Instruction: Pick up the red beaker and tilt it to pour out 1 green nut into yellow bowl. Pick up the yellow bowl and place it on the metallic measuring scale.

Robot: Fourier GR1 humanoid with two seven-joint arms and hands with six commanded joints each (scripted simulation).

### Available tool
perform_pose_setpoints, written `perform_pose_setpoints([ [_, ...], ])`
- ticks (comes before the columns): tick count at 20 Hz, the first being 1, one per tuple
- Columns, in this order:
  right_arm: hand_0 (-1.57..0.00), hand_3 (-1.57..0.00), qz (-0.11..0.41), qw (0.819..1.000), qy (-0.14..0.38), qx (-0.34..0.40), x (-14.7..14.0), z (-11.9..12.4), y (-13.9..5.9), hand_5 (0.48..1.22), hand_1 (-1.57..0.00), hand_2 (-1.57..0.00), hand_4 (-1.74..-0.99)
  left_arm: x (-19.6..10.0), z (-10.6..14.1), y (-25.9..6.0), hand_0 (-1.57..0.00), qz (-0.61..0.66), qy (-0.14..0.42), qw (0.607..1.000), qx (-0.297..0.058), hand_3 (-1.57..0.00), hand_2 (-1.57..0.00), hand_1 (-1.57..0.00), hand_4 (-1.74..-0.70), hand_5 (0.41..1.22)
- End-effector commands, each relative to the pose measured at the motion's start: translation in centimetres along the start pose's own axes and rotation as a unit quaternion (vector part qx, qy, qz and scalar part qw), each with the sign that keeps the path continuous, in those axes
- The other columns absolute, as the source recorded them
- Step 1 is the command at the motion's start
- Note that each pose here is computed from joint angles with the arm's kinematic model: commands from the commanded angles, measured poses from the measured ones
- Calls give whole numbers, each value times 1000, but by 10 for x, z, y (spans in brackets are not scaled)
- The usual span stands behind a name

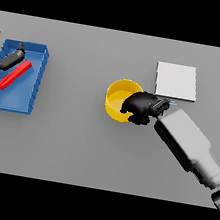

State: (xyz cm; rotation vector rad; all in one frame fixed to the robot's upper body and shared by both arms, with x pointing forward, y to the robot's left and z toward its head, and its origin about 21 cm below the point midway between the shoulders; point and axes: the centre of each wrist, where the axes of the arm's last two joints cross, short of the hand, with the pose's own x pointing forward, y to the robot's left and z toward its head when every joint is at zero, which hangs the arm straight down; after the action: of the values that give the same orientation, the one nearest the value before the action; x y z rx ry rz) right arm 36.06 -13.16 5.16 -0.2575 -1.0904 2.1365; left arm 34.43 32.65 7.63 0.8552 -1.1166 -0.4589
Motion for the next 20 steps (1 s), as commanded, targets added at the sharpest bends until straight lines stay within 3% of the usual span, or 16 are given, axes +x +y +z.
perform_pose_setpoints([
  [1, -1474, -1365, -1, 1000, 2, 0, 0, -1, 0, 1195, -1472, -1281, -1702, 0, -2, 1, 1, 0, 5, 1000, 2, 1, 1, 1, -735, 689],
  [6, -1539, -1376, 5, 1000, 2, -16, 3, 10, -7, 1212, -1539, -1330, -1728, 4, -1, -1, 1, 1, 2, 1000, 4, 1, 1, 1, -730, 687],
  [12, -1563, -1242, 6, 999, 23, -44, -1, 39, -40, 1219, -1563, -1419, -1738, 6, -4, 2, 1, -3, 4, 1000, 3, 1, 1, 1, -734, 697],
  [16, -1568, -1266, 7, 996, 44, -73, -1, 50, -48, 1220, -1568, -1436, -1740, 6, -3, 3, 1, -2, -3, 1000, 6, 1, 1, 1, -736, 697],
  [18, -1569, -1376, 2, 995, 51, -86, -3, 51, -52, 1220, -1569, -1439, -1740, 3, -2, 6, 1, 5, -2, 1000, 9, 1, 1, 1, -746, 697],
  [20, -1570, -1309, -9, 993, 73, -93, -10, 56, -57, 1220, -1570, -1472, -1740, 6, -1, 4, 1, 0, 1, 1000, 6, 1, 1, 1, -741, 702],
])
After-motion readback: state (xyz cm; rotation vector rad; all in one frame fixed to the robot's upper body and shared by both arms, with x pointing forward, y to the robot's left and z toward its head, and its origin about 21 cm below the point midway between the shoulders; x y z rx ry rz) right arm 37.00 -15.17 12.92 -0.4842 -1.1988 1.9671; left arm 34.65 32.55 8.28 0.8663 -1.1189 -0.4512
